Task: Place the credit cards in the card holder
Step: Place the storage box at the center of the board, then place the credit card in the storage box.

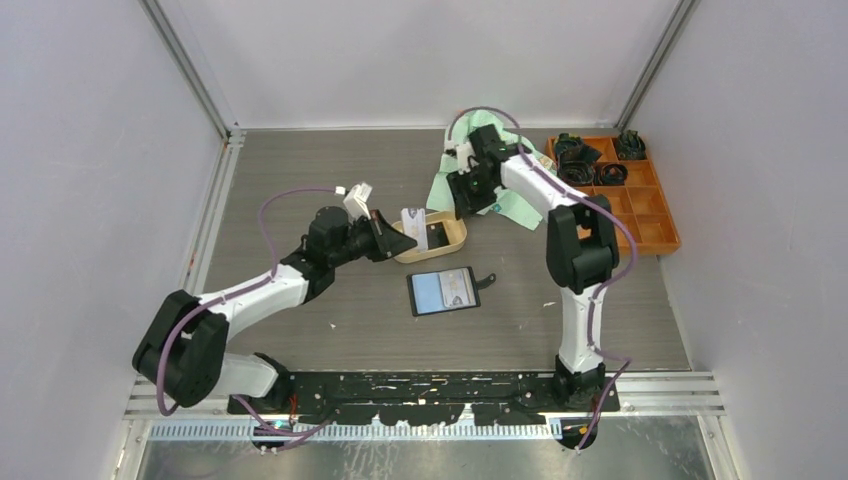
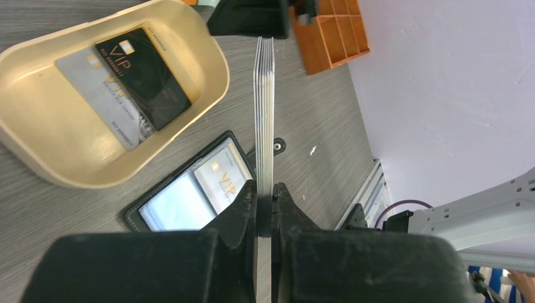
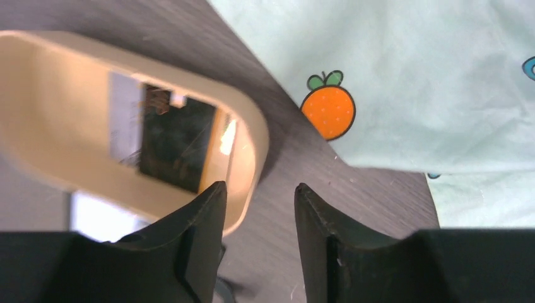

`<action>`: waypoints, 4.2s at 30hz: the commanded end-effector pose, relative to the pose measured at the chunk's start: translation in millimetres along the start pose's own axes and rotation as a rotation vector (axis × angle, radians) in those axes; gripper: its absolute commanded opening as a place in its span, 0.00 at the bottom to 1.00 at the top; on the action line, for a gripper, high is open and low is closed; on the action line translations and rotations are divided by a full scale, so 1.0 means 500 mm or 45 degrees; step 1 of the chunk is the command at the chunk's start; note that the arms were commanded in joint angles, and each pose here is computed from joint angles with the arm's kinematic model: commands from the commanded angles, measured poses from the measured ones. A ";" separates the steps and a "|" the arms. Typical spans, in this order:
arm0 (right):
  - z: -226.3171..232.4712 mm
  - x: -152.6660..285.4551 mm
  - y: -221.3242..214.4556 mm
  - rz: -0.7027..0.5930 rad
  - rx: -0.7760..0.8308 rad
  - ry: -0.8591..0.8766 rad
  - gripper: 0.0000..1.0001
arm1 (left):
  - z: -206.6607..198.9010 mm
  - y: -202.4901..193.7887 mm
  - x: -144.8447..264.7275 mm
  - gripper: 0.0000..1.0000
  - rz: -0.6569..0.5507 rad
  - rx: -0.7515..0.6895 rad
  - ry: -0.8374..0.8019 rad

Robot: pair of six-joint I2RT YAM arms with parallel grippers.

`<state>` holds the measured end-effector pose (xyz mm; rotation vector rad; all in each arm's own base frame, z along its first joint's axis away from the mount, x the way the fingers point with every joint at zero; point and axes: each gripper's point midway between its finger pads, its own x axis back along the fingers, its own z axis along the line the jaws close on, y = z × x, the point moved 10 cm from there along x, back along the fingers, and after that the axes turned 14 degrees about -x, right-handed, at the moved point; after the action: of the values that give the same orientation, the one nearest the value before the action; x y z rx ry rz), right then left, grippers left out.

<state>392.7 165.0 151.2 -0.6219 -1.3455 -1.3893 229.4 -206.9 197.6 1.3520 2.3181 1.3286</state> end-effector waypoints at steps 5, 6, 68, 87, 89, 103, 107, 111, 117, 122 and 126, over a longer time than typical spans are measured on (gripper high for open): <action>-0.008 0.177 0.010 -0.275 0.044 0.876 0.68 | -0.007 0.067 -0.046 0.00 -0.130 -0.113 -0.335; 0.000 0.173 0.010 -0.287 0.037 0.939 0.70 | 0.000 0.067 -0.054 0.00 -0.119 -0.117 -0.345; 0.181 0.172 0.052 -0.178 0.062 1.603 0.01 | 0.050 0.097 -0.054 0.29 -0.050 0.064 -0.890; 0.172 0.170 0.049 -0.200 0.044 1.617 0.01 | 0.041 0.114 -0.051 0.19 -0.077 0.079 -0.896; 0.171 0.169 0.048 -0.193 0.043 1.612 0.01 | 0.040 0.116 -0.051 0.20 -0.077 0.080 -0.898; 0.167 0.161 0.029 -0.145 0.086 1.533 0.01 | 0.040 0.122 -0.056 0.05 -0.097 0.091 -0.889; 0.162 0.161 0.018 -0.123 0.144 1.468 0.14 | 0.041 0.119 -0.055 0.00 -0.105 0.090 -0.882; 0.126 0.201 0.019 -0.178 0.257 1.243 0.55 | 0.049 0.093 -0.045 0.00 -0.100 0.111 -0.844; 0.025 0.275 0.039 -0.402 0.253 0.841 0.70 | 0.087 0.024 -0.039 0.00 -0.080 0.199 -0.680; -0.011 0.316 -0.001 -0.480 0.257 0.604 0.71 | 0.102 -0.006 -0.047 0.00 -0.006 0.238 -0.373; -0.018 0.325 -0.037 -0.545 0.226 0.492 0.73 | 0.078 -0.024 -0.058 0.00 0.143 0.103 0.066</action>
<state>344.6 103.2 284.1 0.0828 -1.1568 -1.5988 262.7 -197.0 147.5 1.5680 2.3519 0.8316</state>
